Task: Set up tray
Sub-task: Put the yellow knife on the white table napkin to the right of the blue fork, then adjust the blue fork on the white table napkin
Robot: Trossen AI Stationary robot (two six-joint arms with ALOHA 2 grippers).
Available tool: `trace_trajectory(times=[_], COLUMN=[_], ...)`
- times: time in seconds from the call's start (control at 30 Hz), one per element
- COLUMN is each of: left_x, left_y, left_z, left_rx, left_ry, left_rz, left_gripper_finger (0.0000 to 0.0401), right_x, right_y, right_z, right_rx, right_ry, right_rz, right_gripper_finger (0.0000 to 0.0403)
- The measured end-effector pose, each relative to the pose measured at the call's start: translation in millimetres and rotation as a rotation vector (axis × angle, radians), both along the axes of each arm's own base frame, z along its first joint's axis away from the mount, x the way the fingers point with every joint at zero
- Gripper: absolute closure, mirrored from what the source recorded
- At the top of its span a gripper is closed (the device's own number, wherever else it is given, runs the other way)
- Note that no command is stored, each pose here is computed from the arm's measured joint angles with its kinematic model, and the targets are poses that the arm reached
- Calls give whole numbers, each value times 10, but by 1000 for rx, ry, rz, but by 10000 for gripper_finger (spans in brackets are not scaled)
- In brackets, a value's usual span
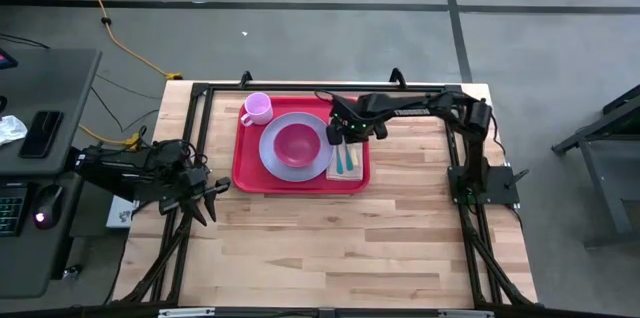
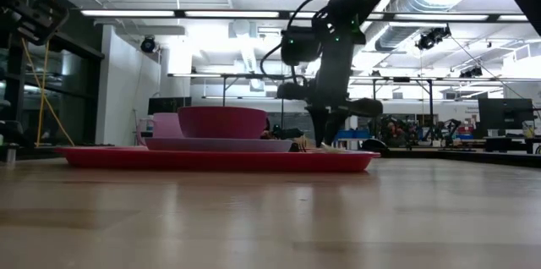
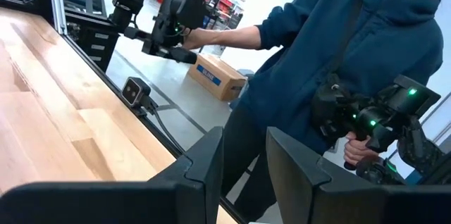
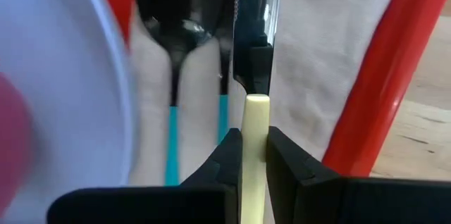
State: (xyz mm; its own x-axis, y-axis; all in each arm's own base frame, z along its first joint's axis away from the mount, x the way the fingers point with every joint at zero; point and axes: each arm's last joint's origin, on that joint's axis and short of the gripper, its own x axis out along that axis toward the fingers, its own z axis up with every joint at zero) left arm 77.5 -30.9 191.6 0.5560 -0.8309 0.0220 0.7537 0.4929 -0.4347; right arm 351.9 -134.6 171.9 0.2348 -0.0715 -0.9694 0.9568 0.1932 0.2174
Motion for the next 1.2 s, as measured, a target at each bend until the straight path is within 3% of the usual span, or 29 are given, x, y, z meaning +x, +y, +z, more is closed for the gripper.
trace_trajectory(times=[0.67,1.0,1.2], left_x=[0,0,0], left_y=[0,0,0], left_z=[1,0,0], left_rx=[-1,-1,-1], left_ry=[0,1,1], left_rz=[0,-1,-1], left_gripper_finger=[261,261,261], right_x=[-30,-31,-33], right_y=[12,19,21], right_z=[-33,-34,-34], right_rx=[14,42,45], right_ry=[44,39,41], right_rz=[-20,-48,-45], right_gripper_finger=[378,333,327])
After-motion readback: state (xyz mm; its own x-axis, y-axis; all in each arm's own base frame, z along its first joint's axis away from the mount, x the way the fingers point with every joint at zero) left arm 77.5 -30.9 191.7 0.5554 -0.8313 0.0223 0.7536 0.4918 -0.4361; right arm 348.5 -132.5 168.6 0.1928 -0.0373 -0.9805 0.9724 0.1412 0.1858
